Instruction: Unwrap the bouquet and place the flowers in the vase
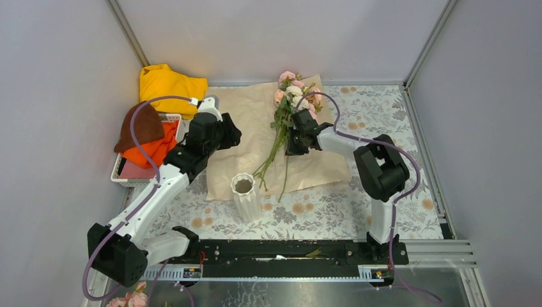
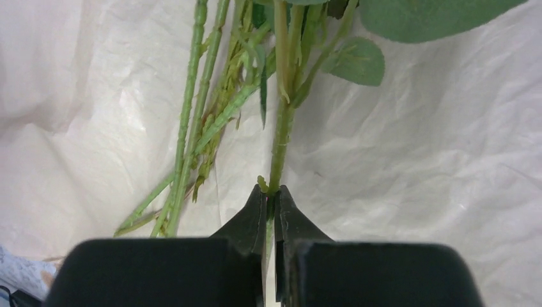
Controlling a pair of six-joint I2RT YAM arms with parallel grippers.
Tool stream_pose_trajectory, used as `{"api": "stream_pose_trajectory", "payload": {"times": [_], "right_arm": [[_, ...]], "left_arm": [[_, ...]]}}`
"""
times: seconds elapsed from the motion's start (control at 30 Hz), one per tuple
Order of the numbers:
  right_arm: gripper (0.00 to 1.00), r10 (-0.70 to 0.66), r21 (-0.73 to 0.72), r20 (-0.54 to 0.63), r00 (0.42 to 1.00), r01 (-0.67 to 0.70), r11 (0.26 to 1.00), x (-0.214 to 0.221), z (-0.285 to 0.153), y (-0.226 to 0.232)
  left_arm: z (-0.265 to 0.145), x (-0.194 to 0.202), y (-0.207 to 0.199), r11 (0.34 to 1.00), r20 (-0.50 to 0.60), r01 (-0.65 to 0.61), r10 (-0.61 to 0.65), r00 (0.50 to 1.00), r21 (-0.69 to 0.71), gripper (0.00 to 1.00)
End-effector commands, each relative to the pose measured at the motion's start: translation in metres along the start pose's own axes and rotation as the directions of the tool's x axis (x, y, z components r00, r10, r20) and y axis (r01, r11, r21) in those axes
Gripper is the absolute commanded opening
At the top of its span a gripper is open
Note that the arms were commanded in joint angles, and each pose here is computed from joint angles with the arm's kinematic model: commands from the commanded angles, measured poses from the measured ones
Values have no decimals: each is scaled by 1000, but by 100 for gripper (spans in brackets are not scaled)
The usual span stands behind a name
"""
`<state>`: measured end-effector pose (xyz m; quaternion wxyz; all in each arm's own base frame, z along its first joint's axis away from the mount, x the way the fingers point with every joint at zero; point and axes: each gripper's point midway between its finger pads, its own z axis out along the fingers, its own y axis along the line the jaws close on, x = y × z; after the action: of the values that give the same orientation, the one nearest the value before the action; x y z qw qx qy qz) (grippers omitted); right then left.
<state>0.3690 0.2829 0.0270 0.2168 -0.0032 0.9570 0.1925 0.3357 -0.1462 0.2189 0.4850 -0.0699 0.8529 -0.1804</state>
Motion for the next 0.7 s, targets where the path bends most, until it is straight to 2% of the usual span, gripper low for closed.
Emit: {"api": "stream_pose_trajectory", "payload": {"times": [0.0,0.1,0.23,0.37,0.5,0.67], "right_arm": [[0,-56,-79,145,988,67,995,-28,-47,26],[0,-90,-96,209,974,112,989,-35,-76,30],[0,-138,-146,315,939,191,971,-43,-122,41],[0,-176,-260,421,890,304,917,-44,-178,65],[0,-212,-424,445,870,413,806,-26,-224,97],[0,-234,-603,425,874,467,647,4,-255,126]], "left_arm": [[-21,-15,-22,995,49,5,-10,999,95,55],[-35,-20,-39,982,62,-14,3,998,187,56],[-53,-19,-74,920,44,-40,25,999,389,60],[-57,-12,-96,860,12,-25,22,1000,509,61],[-59,-9,-117,792,-11,10,-5,1000,611,62],[-76,-6,-149,659,-13,22,-19,1000,752,67]]}}
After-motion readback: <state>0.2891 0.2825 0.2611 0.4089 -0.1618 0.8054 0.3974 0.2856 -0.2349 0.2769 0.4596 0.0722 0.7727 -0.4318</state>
